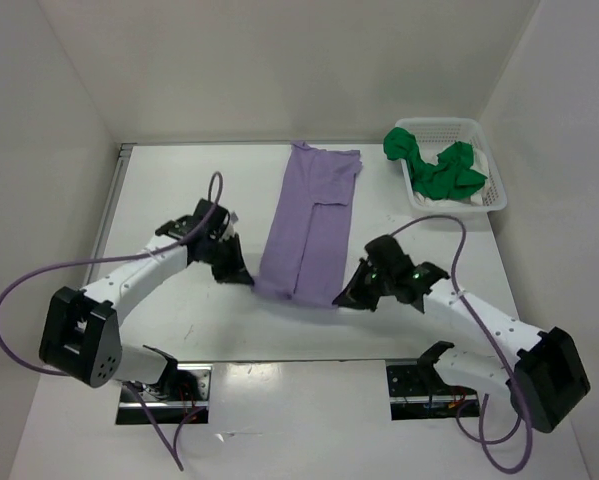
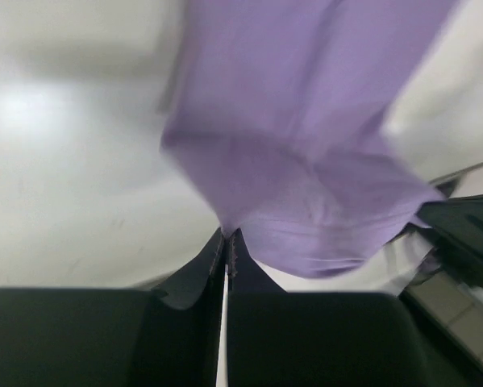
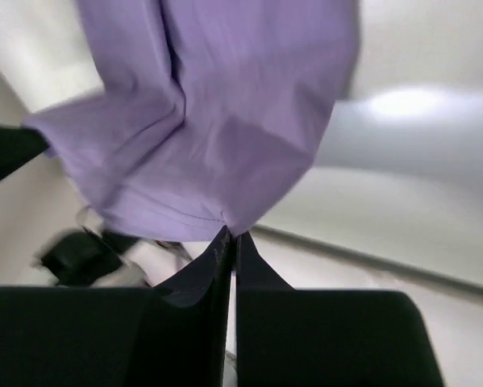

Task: Fold and stack the t-shirts
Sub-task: Fold the folded rectangular tshirt in 1/3 of the way

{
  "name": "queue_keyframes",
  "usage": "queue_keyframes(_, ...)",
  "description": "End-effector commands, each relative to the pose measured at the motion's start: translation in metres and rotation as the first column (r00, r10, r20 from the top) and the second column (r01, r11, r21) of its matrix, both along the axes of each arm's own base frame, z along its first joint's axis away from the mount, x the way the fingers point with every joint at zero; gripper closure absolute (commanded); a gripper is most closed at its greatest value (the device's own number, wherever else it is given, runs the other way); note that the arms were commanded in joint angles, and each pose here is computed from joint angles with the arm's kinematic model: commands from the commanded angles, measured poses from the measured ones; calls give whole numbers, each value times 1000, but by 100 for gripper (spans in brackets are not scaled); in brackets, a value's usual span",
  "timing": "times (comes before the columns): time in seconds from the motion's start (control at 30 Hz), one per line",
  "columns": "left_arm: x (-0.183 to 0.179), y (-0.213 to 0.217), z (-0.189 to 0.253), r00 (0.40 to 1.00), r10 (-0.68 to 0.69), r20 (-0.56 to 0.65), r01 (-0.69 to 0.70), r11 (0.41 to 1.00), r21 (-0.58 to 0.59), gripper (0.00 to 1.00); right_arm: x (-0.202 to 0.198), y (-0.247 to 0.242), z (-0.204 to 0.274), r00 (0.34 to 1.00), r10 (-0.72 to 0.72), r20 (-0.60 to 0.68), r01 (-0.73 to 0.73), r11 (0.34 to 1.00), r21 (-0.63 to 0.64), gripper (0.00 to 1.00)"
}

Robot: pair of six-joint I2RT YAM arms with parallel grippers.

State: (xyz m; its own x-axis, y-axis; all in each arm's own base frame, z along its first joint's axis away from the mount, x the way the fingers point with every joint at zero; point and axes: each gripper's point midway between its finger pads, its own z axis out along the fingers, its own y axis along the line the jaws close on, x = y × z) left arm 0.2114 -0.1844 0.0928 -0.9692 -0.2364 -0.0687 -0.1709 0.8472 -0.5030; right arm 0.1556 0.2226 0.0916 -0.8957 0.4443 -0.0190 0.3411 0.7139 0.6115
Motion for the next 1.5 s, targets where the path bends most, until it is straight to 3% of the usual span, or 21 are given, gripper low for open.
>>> queue_keyframes(0.0, 73, -7, 38, 976, 26, 215, -25, 1000, -6, 100, 55, -36, 24, 991, -2, 136, 12, 997, -77, 98)
queue_keyframes(0.17, 151, -25, 32, 958, 90, 272, -93, 996, -5, 100, 146, -65, 13, 983, -41, 180, 72, 982, -173, 98)
queue_keyframes(0.2, 166, -27, 34, 949, 99, 300, -103, 995, -4, 100, 171, -63, 28, 970, -25, 240, 67, 983, -172, 98)
queue_keyframes(0.37, 240, -34, 26, 929, 120, 351, -142, 989, 38, 100, 237, -80, 7, 968, -68, 241, 120, 970, -210, 98)
queue_keyframes(0.6, 282, -40, -11, 934, 140, 330, -166, 985, 52, 97, 295, -83, -14, 966, -81, 245, 141, 961, -240, 98)
queue_keyframes(0.67, 292, -43, -9, 928, 142, 345, -167, 985, 43, 94, 306, -86, -21, 966, -81, 247, 143, 959, -244, 96)
queue_keyframes(0.73, 296, -45, -14, 929, 141, 341, -167, 985, 45, 79, 318, -86, -30, 967, -84, 242, 147, 956, -253, 94)
queue_keyframes(0.8, 301, -44, -6, 924, 146, 354, -162, 987, 17, 67, 326, -84, -23, 962, -85, 258, 151, 957, -248, 81)
queue_keyframes(0.87, 303, -39, 10, 906, 161, 392, -173, 985, -4, 57, 329, -84, -12, 956, -86, 280, 157, 958, -241, 66)
queue_keyframes(0.93, 297, -35, 36, 878, 173, 447, -180, 983, -27, 53, 330, -84, 12, 941, -77, 331, 160, 960, -231, 61)
queue_keyframes(1.0, 282, -35, 63, 862, 188, 472, -172, 982, -78, 54, 324, -87, 24, 934, -72, 350, 163, 958, -238, 56)
queue_keyframes(1.03, 264, -36, 43, 882, 172, 439, -159, 985, -66, 56, 318, -88, 43, 921, -74, 382, 171, 959, -227, 55)
queue_keyframes(1.1, 236, -53, 43, 891, 126, 436, -105, 992, -74, 59, 296, -81, 50, 918, -68, 391, 165, 961, -221, 55)
queue_keyframes(1.17, 194, -69, 6, 932, 65, 355, -48, 997, -56, 61, 270, -62, 36, 930, -35, 366, 118, 971, -208, 68)
queue_keyframes(1.2, 187, -72, -3, 938, 65, 342, -48, 997, -59, 61, 260, -51, 34, 935, -26, 354, 99, 977, -189, 81)
queue_keyframes(1.27, 177, -70, -28, 954, 67, 292, -55, 997, -50, 63, 234, -22, 16, 949, 45, 312, 19, 980, -198, 91)
queue_keyframes(1.47, 155, -49, -87, 978, 63, 197, -76, 995, 61, 65, 199, 16, -31, 967, 132, 219, -80, 970, -230, 96)
